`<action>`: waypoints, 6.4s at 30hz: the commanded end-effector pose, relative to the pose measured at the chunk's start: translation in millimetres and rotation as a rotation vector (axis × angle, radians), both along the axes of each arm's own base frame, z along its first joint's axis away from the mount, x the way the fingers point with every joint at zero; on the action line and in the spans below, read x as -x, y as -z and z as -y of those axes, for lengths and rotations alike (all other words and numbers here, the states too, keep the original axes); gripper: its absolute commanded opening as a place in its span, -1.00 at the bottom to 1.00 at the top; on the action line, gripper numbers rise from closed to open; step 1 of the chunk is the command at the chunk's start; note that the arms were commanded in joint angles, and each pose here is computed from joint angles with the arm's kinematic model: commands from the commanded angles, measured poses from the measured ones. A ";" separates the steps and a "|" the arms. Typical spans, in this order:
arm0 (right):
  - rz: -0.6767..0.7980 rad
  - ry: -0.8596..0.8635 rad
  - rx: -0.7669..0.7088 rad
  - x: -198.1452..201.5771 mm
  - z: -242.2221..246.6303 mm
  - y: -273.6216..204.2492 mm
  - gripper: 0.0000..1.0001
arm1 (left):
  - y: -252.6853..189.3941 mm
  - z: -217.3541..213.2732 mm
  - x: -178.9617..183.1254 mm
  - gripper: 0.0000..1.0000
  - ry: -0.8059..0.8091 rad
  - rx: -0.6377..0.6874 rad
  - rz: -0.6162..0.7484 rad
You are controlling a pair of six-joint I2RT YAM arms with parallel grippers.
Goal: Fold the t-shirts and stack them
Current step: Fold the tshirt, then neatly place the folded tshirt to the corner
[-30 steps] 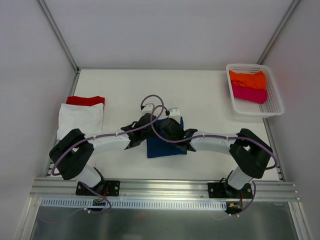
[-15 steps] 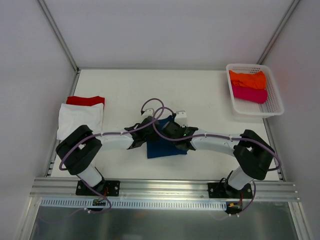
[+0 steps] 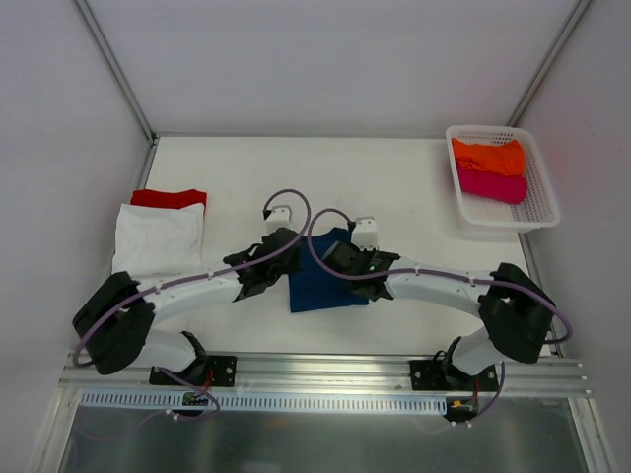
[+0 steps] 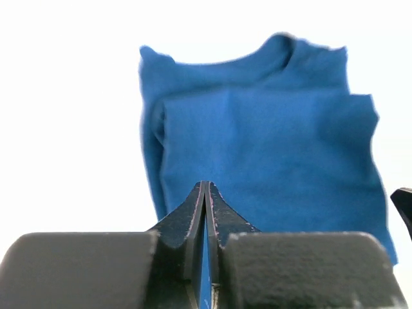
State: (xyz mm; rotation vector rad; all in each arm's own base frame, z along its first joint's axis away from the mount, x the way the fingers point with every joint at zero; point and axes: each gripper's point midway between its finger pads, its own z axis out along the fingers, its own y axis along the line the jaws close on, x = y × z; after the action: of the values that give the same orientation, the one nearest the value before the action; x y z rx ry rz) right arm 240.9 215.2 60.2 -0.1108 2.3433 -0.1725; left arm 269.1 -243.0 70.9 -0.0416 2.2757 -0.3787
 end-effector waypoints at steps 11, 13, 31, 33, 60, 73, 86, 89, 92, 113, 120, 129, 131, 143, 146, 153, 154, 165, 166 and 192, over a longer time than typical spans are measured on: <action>0.281 -0.071 -0.375 45.5 55.1 -118.4 0.52 | -56.6 -58.0 50.9 0.98 -0.004 0.086 0.109; 0.252 -0.083 -0.416 55.0 58.5 -97.8 0.59 | -31.6 -58.8 63.1 0.98 0.012 0.104 0.054; 0.162 -0.115 -0.737 76.1 30.2 -7.1 0.84 | 19.6 -15.4 123.7 0.98 0.250 0.594 -0.027; 0.168 -0.110 -0.773 74.2 26.7 -5.4 0.85 | 23.8 -16.2 124.8 0.98 0.244 0.586 -0.043; 0.127 -0.140 -0.863 40.7 -10.9 -6.4 0.87 | 36.1 -2.9 100.2 0.98 0.191 0.455 -0.123; 0.053 -0.181 -0.896 33.7 -44.3 5.1 0.89 | 38.6 1.8 97.2 0.98 0.198 0.439 -0.143; 0.026 -0.224 -0.928 33.8 -63.1 6.0 0.84 | 36.6 -21.7 90.5 0.16 0.127 0.334 -0.121; 0.021 -0.237 -0.928 35.0 -66.2 5.5 0.83 | 41.1 -19.1 91.2 0.07 0.131 0.345 -0.131; 0.020 -0.250 -0.932 36.1 -69.0 2.9 0.82 | 44.2 -14.8 89.9 0.07 0.137 0.354 -0.141; -0.008 -0.268 -0.859 37.7 -72.8 14.7 -0.83 | 64.2 -7.6 87.1 -1.00 0.139 0.312 -0.202; -0.054 -0.325 -0.852 33.8 -97.1 18.1 -0.99 | 46.4 -22.2 74.4 -1.00 0.102 0.226 -0.133; -0.175 -0.504 -0.917 19.0 -199.6 1.6 -0.99 | -19.1 -53.9 60.7 -1.00 0.043 0.102 -0.028; -0.167 -0.547 -0.942 16.1 -225.3 -13.6 -0.99 | -33.1 -62.5 58.1 -1.00 0.034 0.067 -0.004; -0.252 -0.677 -0.935 38.7 -294.9 -22.9 -0.99 | -56.8 -109.6 46.2 -1.00 -0.080 -0.042 0.025; -0.250 -0.698 -0.931 42.9 -302.1 -27.7 -0.99 | -58.1 -116.8 46.8 -1.00 -0.094 -0.048 0.024; -0.192 -0.670 -0.850 47.6 -270.8 -35.5 -0.99 | -49.1 -113.0 58.0 -1.00 -0.069 0.001 -0.017; -0.179 -0.655 -0.830 47.0 -262.1 -35.1 -0.99 | -47.1 -111.1 59.4 -1.00 -0.069 0.014 -0.029; -0.027 -0.442 -0.586 44.5 -135.0 -30.9 -0.99 | -15.0 -102.4 84.4 -1.00 -0.014 0.062 -0.146; -0.029 -0.433 -0.573 45.6 -129.4 -28.5 -0.99 | -13.8 -100.9 86.6 -1.00 -0.006 0.070 -0.154; 0.038 -0.263 -0.439 70.0 -40.9 -15.1 -0.98 | 39.7 -89.3 90.5 0.45 0.034 0.090 -0.208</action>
State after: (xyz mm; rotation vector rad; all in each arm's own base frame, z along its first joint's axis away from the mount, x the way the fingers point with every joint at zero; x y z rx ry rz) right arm 167.3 269.4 66.6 -0.2457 2.2824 0.4988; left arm 166.2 -145.0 31.7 -0.0708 2.5317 -0.4568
